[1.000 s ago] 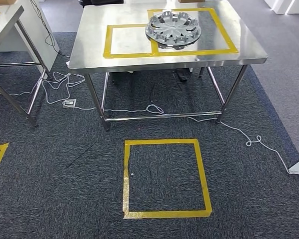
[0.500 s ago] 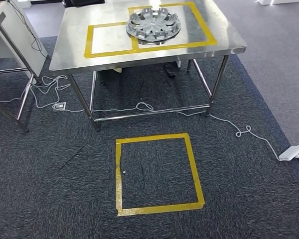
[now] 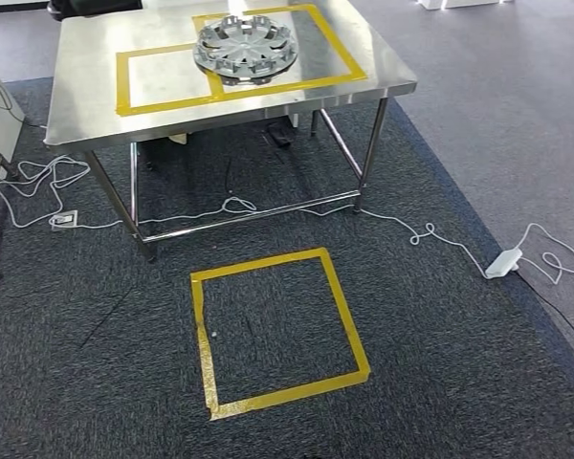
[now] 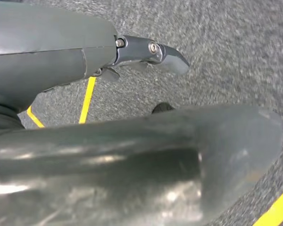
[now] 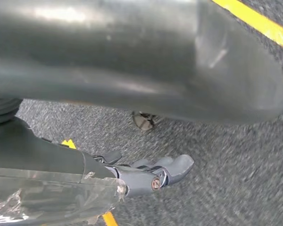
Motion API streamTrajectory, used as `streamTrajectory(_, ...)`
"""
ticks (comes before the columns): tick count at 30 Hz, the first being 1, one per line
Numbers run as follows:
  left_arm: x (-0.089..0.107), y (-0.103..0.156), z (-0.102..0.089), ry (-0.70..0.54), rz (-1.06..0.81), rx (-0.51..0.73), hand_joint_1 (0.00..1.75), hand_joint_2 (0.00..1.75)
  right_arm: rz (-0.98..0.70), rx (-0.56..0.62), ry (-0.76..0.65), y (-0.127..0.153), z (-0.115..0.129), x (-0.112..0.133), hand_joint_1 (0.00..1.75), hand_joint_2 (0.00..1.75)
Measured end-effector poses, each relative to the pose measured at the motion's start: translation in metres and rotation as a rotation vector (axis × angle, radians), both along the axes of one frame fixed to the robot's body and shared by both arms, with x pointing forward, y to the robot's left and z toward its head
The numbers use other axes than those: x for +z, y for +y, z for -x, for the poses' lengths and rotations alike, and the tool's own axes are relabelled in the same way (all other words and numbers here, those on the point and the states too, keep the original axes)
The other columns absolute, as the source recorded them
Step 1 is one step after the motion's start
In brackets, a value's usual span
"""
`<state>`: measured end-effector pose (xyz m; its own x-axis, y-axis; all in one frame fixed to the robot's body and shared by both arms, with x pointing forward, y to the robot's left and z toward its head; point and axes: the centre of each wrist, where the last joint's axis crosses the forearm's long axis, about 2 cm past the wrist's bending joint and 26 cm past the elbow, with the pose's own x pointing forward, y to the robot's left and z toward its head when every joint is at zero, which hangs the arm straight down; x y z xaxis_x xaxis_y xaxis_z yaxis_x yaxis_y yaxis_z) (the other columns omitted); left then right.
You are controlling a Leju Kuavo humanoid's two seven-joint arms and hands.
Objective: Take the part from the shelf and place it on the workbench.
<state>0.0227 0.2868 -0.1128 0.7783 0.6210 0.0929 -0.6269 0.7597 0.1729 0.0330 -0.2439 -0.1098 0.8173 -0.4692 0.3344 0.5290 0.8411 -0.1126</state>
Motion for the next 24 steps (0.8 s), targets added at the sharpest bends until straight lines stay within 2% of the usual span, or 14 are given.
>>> streamTrajectory(24, 0.0003, -0.0016, -0.0034, 0.006, 0.005, 0.003, 0.0, 0.0, 0.006, 0.001, 0.004, -0.0018, 0.0019, -0.0003, 0.0, 0.0)
